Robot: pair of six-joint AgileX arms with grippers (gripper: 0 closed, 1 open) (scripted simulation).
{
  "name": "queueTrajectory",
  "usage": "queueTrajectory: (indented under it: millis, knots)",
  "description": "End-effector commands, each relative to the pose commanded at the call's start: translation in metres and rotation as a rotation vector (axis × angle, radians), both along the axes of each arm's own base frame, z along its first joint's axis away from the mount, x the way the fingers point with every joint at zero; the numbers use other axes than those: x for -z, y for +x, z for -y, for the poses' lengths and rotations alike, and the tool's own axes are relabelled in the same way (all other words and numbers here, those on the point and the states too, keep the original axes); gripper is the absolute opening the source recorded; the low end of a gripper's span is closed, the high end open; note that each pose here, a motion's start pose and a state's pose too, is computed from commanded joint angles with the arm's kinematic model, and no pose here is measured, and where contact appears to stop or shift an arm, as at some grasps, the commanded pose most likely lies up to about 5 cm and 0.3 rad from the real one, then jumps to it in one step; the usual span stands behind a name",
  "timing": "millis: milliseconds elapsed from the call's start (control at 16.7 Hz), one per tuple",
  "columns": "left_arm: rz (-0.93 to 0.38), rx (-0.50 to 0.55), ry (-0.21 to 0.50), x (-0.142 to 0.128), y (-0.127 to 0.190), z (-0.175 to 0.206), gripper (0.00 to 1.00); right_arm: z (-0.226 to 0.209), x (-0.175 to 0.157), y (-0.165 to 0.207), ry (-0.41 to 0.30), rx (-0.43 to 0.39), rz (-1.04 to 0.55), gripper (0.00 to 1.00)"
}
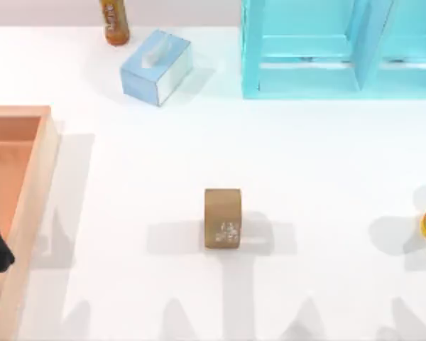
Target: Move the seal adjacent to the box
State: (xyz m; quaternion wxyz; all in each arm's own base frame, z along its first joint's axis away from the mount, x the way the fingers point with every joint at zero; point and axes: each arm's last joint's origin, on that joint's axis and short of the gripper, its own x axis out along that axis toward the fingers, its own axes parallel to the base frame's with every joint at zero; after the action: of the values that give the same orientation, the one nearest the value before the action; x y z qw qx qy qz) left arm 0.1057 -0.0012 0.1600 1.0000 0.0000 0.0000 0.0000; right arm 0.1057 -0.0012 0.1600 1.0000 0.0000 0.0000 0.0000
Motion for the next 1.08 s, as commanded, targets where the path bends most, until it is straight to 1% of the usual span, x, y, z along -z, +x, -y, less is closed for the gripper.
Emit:
queueTrajectory:
  millis: [240,360,480,660,780,960,1080]
  knots:
    - [-0.022,0.010,-0.010,-0.005,0.000,0.001,1.00,0.000,0.000,0.000,0.000,0.000,0.000,1.00]
    - [-0.074,0.032,-0.032,-0.016,0.002,0.003,1.00,0.000,0.000,0.000,0.000,0.000,0.000,1.00]
    - [-0.152,0.063,-0.063,-0.033,0.005,0.007,1.00,0.000,0.000,0.000,0.000,0.000,0.000,1.00]
    - [-0.314,0.118,-0.118,-0.065,0.019,0.016,1.00,0.000,0.000,0.000,0.000,0.000,0.000,1.00]
    - [-0.446,0.153,-0.153,-0.089,0.035,0.026,1.00,0.000,0.000,0.000,0.000,0.000,0.000,1.00]
    - [-0.666,0.192,-0.192,-0.121,0.069,0.050,1.00,0.000,0.000,0.000,0.000,0.000,0.000,1.00]
    - [-0.820,0.203,-0.203,-0.136,0.098,0.074,1.00,0.000,0.000,0.000,0.000,0.000,0.000,1.00]
